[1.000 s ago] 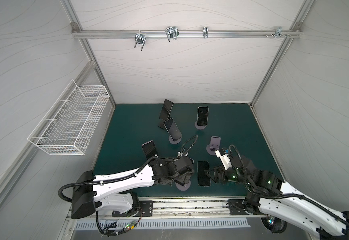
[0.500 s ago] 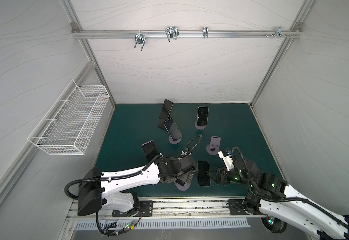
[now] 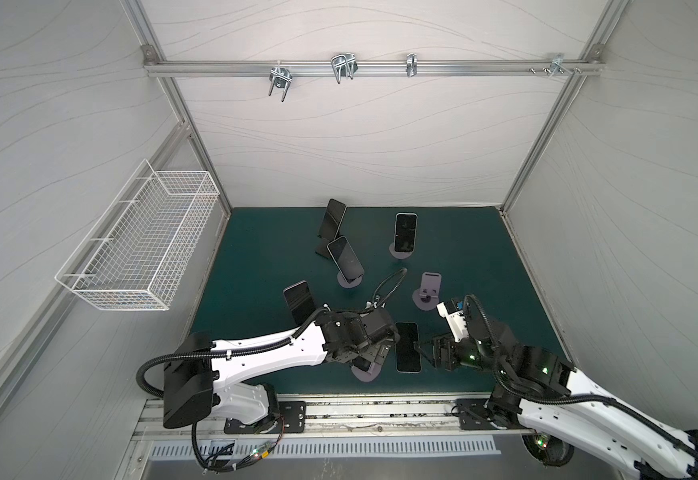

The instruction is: Remove the phone from the phone stand

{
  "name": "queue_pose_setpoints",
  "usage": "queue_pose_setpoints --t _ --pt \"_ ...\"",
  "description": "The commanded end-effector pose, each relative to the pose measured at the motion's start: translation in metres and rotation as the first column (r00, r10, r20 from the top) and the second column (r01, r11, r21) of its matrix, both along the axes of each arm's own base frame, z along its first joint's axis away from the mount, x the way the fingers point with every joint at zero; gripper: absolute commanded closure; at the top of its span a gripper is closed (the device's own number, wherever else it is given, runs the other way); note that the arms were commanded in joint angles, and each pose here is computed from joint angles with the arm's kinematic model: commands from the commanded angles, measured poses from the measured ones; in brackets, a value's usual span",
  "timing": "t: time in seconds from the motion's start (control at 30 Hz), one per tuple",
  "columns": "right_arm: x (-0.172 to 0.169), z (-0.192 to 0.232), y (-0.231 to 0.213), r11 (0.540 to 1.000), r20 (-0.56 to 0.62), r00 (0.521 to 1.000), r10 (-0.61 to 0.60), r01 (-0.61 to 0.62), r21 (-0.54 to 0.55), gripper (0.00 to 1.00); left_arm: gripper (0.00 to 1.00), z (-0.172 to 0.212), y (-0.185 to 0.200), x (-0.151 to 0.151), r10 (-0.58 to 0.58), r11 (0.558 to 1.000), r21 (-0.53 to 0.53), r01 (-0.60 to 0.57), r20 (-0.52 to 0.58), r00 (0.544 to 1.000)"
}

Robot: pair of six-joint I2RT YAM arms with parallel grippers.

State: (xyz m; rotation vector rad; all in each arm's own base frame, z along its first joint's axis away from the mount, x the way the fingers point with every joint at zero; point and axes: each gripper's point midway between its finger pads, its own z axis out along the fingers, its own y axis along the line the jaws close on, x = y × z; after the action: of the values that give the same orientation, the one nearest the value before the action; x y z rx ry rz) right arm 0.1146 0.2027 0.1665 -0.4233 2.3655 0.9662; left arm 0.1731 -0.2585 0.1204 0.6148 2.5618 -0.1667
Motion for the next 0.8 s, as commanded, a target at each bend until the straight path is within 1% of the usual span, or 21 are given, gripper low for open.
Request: queue_pose_setpoints --t 0.0,0.4,0.77 --pt "-0.001 -0.006 -0.003 1.000 -0.014 1.000 -0.012 0.011 -0.019 0.23 0.01 0.011 -0.014 0.008 0.000 0.999 -0.049 0.001 0.013 1.000" --pt "0.001 -0.008 0.003 1.000 -0.018 1.000 -0.008 0.008 -0.011 0.23 0.04 0.008 -0.020 0.013 0.005 0.997 -0.080 -0.005 -0.006 1.000" --pt "0.006 -0.009 0.012 1.000 -0.013 1.000 0.004 -0.004 -0.014 0.22 0.06 0.002 -0.016 0.018 0.017 0.998 -0.053 -0.018 -0.018 1.000"
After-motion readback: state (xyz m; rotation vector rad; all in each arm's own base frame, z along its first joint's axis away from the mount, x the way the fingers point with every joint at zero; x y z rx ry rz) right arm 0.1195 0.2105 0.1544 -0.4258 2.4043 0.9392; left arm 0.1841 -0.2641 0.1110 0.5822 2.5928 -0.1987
